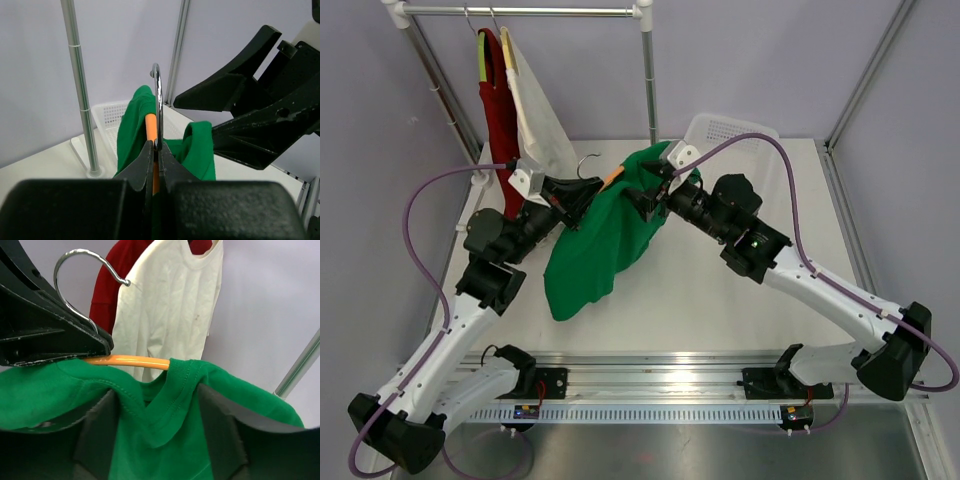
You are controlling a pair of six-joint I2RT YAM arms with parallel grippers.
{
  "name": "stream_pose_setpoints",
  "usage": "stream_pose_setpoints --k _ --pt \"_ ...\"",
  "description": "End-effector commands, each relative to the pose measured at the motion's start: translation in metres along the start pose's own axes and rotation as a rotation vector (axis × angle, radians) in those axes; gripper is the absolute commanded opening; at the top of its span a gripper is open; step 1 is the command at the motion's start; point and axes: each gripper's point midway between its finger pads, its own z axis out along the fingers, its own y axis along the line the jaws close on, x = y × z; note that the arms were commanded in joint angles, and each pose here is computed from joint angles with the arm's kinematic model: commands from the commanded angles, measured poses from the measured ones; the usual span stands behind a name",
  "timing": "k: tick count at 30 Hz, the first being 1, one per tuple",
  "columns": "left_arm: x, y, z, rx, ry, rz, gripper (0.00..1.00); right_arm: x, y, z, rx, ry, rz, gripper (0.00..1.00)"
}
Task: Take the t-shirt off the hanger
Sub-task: Remove the tshirt from the hanger
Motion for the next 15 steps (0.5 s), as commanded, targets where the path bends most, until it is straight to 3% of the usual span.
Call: stream_pose_setpoints --k 1,6,15 --pt "-0.038 -0.015 0.001 0.063 -0.108 0.061 0.0 -0.015 0.001 -0.006 -0.023 -0.011 0.011 0.71" --pt "-0.037 -0.013 -0.001 0.042 -0.102 0.065 0.0 -0.018 0.0 -0.014 -0.01 -0.028 0.017 0.85" --pt "-0.038 -0.011 -0.002 0.018 -0.069 0.055 0.0 0.001 -0.025 -0.012 0.136 0.072 0.038 0.87"
